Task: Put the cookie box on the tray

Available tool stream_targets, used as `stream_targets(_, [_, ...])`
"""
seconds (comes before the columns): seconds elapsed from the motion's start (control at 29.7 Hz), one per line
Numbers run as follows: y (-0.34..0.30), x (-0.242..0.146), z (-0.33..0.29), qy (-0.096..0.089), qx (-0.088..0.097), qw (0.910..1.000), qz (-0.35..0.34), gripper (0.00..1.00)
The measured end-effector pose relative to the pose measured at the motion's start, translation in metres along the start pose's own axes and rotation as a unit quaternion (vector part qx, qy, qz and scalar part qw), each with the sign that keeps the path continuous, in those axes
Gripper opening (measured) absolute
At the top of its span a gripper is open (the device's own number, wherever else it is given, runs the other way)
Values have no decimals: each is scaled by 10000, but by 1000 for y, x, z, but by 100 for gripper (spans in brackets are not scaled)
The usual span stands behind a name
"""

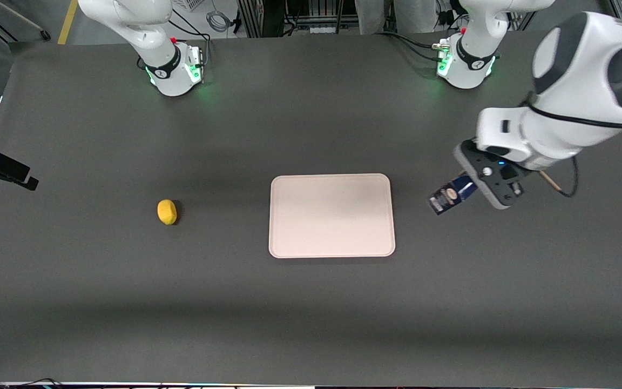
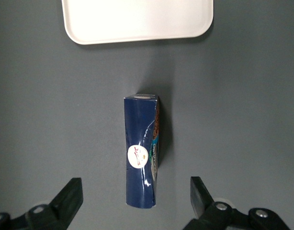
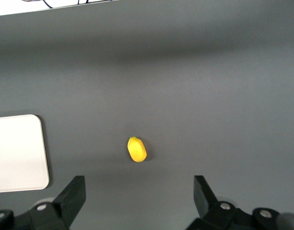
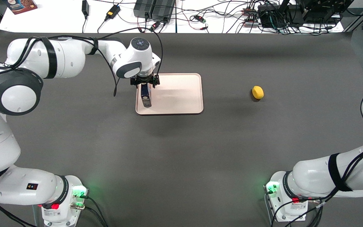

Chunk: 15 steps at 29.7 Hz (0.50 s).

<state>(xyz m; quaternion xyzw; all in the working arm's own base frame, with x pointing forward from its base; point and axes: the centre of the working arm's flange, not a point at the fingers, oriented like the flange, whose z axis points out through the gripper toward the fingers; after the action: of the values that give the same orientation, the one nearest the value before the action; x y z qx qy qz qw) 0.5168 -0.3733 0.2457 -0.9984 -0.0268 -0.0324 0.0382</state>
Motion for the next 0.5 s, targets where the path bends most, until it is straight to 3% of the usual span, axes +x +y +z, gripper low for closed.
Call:
stream_targets(0.37, [-5,24,-26,187,-48,9997,-113,100])
stream_targets(0.5, [-7,35,-54,150,-64,9999,38,100])
